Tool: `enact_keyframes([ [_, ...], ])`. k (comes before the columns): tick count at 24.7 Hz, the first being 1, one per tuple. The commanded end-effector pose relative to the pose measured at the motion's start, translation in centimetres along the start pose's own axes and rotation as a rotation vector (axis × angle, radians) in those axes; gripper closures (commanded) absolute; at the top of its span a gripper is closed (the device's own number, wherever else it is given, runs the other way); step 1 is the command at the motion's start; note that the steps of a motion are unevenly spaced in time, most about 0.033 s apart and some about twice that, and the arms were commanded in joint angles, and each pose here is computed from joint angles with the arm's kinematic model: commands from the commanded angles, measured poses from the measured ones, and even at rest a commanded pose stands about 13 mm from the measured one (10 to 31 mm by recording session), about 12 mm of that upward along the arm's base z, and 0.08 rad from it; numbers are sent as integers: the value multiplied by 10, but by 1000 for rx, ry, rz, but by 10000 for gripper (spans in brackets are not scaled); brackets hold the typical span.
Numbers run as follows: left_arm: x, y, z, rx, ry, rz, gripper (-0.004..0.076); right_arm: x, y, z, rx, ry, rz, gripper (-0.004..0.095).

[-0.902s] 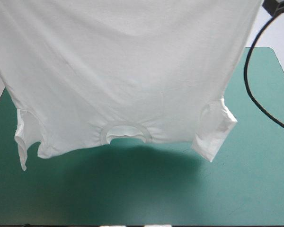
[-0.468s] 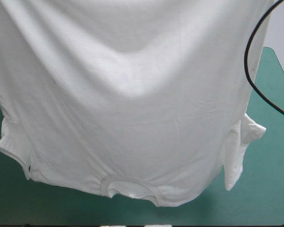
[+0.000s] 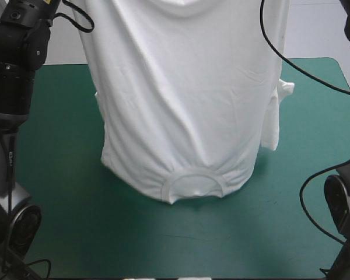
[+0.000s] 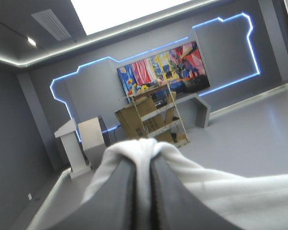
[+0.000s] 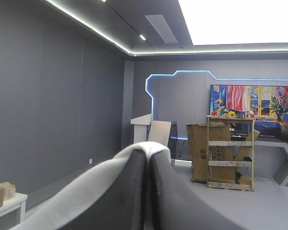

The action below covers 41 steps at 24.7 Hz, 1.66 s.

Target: Fold the cloth

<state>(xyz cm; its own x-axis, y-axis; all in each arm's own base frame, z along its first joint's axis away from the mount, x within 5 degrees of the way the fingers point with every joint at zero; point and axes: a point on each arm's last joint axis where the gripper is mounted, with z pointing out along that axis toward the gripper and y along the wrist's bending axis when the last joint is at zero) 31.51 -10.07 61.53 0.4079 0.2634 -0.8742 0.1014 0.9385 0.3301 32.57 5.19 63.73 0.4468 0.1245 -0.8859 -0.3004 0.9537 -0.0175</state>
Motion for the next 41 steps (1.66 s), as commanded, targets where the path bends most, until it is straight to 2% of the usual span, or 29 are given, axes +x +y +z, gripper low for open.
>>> enact_keyframes([
  [1,-38,22,-14,-83,-268,-45,705,-46,-1,-19,50,-258,-2,925],
  [5,-29,44,-7,-133,-263,-96,705,-51,-3,-20,77,-325,-6,925],
  [7,-19,54,-3,-148,-226,-117,704,-46,-7,-18,82,-299,-11,925],
  [11,7,60,8,-126,-113,-213,705,-10,-20,-3,64,-111,56,925],
  [15,33,52,23,-99,-1,-210,705,36,-30,17,57,47,97,925],
  [18,67,42,39,-68,133,-218,705,79,-36,32,52,168,147,925],
  [20,95,34,49,-40,256,-223,705,110,-39,40,47,265,176,925],
  [21,121,26,56,-12,378,-226,705,139,-41,45,38,366,198,925],
  [22,135,22,59,1,435,-228,705,156,-42,47,33,426,217,925],
  [25,193,1,72,65,633,-268,705,231,-42,48,-13,728,276,925],
  [28,224,-12,75,117,757,-305,705,280,-40,38,-57,977,315,925],
  [29,239,-19,72,162,852,-300,705,298,-38,28,-83,1117,319,925],
  [30,254,-25,67,194,959,-299,705,308,-39,26,-65,1155,344,925],
  [32,276,-35,54,243,1144,-288,705,318,-37,20,-71,1208,386,925],
  [34,295,-42,42,294,1287,-277,705,317,-34,9,-64,1272,368,925],
  [37,311,-50,30,323,1386,-283,705,312,-29,-23,-36,1417,253,925],
  [41,310,-59,9,366,1452,-265,705,312,-23,-65,-43,1555,216,925],
])
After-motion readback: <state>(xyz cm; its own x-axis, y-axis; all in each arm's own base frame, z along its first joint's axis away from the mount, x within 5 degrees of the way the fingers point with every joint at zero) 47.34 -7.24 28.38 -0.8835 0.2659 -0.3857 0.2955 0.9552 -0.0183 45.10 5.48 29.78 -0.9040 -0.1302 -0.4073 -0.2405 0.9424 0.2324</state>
